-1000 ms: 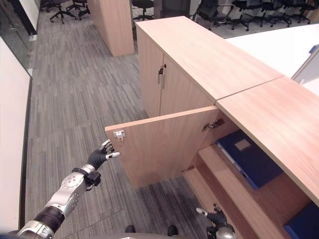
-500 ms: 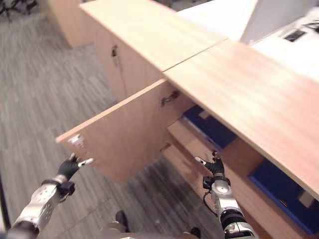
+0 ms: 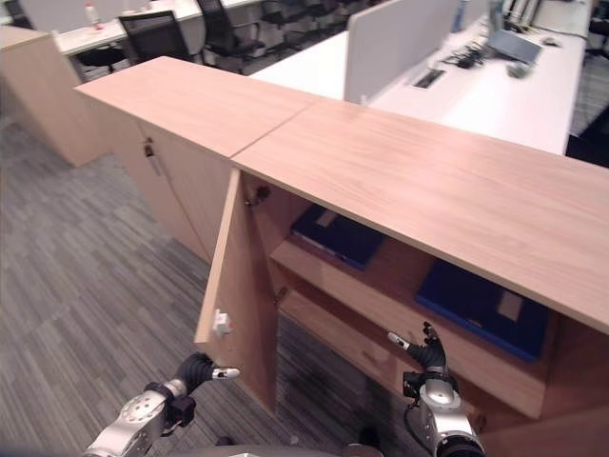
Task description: Put the empty folder in the office cabinet
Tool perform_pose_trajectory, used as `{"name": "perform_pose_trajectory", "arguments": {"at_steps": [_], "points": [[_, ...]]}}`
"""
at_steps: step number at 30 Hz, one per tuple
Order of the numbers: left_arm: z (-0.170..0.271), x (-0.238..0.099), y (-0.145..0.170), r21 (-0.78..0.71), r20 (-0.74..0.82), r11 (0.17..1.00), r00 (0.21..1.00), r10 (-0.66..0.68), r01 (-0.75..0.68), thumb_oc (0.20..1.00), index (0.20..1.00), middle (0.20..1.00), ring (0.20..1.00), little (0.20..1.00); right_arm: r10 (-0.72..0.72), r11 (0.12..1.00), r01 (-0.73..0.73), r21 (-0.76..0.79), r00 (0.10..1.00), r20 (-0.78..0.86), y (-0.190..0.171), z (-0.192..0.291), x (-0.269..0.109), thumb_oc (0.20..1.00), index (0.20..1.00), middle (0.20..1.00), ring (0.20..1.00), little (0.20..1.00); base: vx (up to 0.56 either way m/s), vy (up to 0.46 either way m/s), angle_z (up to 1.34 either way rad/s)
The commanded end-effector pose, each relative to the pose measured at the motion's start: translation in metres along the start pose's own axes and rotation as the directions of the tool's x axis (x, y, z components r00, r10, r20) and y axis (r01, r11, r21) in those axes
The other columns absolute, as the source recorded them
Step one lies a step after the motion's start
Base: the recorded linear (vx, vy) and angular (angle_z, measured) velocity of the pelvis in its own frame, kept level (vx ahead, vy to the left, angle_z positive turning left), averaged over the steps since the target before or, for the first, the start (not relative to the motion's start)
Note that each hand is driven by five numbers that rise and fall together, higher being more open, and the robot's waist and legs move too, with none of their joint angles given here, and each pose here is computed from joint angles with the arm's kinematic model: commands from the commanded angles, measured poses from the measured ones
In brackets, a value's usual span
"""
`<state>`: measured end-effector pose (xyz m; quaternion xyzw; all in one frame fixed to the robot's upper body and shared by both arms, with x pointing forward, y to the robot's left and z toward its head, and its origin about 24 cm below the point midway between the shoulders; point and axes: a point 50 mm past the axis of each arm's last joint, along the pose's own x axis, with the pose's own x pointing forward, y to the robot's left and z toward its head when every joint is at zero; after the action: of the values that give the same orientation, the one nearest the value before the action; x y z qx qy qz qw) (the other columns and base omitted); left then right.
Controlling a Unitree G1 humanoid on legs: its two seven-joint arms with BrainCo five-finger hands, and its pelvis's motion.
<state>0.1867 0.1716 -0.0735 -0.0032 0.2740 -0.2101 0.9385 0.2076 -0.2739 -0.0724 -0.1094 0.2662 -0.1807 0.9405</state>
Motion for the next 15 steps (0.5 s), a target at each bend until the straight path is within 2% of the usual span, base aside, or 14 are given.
{"name": "perform_pose_trajectory", "arguments": {"at_steps": [1,3,7,10,15], "points": [[0.085,0.026,-0.032,0.178,0.299,0.968,0.928,-0.224,0.176,1.000,1.000,1.000,1.000,1.000,0.028,1.000,-0.029,-0.001,0.980,0.196,0.011,0.055,0.014,1.000,1.000,1.000,1.000,1.000,-0.01,-0.095,-0.90],[0.081,0.017,-0.027,0.233,0.282,0.958,0.931,-0.232,0.168,1.000,1.000,1.000,1.000,1.000,0.095,0.995,-0.087,-0.046,0.977,0.191,0.024,0.057,0.017,1.000,1.000,1.000,1.000,1.000,0.02,-0.058,-1.16],[0.080,0.010,-0.017,0.255,0.276,0.955,0.935,-0.221,0.151,1.000,1.000,1.000,1.000,1.000,0.118,0.992,-0.110,-0.055,0.976,0.185,0.025,0.053,0.014,1.000,1.000,1.000,1.000,1.000,0.06,0.011,-1.27],[0.071,0.002,-0.009,0.249,0.260,0.961,0.947,-0.189,0.123,1.000,1.000,1.000,1.000,1.000,0.162,0.986,-0.152,-0.070,0.973,0.164,0.029,0.041,0.007,1.000,1.000,1.000,1.000,1.000,0.12,0.034,-0.18],[0.071,0.008,-0.009,0.231,0.278,0.970,0.951,-0.136,0.071,1.000,1.000,1.000,1.000,1.000,0.176,0.982,-0.166,-0.093,0.979,0.104,0.026,0.016,-0.004,1.000,1.000,1.000,1.000,1.000,0.07,0.020,-0.10]]}}
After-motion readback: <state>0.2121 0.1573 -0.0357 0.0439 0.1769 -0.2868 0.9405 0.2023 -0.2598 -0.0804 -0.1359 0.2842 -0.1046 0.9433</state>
